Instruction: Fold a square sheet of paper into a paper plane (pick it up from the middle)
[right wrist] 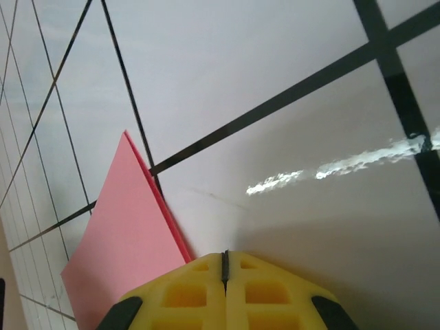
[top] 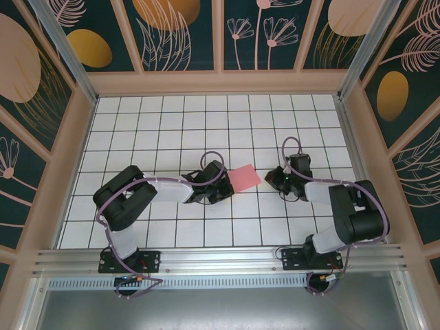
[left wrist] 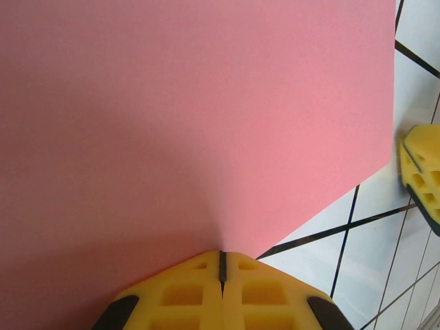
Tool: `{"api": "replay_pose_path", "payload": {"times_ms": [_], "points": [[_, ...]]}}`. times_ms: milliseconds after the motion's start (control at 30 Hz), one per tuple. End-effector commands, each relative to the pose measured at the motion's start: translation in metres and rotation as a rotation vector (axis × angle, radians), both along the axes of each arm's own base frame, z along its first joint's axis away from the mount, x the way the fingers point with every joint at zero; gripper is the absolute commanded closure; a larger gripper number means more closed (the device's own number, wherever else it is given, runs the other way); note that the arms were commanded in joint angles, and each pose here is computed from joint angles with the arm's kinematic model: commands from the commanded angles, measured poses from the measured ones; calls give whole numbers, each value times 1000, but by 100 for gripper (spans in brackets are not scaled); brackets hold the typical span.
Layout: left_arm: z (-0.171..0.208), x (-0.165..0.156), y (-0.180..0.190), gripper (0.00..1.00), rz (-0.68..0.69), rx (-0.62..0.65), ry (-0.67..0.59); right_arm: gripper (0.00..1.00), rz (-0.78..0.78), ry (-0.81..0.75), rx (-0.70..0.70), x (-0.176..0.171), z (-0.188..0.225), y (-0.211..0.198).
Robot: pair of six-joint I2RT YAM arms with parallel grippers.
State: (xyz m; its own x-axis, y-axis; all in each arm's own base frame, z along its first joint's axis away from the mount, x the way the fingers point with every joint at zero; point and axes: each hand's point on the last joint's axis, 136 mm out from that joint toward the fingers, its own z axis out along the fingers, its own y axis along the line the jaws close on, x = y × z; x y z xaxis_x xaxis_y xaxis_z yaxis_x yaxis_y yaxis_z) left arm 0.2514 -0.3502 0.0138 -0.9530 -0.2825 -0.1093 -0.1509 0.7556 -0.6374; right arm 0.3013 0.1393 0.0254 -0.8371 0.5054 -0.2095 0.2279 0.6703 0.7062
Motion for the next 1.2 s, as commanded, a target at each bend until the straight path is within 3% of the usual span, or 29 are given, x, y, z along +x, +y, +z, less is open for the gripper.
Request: {"api": "replay_pose_path", "payload": {"times_ms": [0,367,567,900,1167], "points": [[-17,-10,12,94,-37,84,19,100,50,-60,7,0,23,12],[18,10,-13,94,-34,-56,-100,100,178,-25,66,-22,13,75],[24,14,-7,94,7,-60,-119,100,155,-6,16,-15,0,72],[39,17,-18,96,171,-216,-129,100,100,84,79,-36,-8,81],[26,17,-12,99,268,-183,-114,100,88,80,135,-39,9,89]]}}
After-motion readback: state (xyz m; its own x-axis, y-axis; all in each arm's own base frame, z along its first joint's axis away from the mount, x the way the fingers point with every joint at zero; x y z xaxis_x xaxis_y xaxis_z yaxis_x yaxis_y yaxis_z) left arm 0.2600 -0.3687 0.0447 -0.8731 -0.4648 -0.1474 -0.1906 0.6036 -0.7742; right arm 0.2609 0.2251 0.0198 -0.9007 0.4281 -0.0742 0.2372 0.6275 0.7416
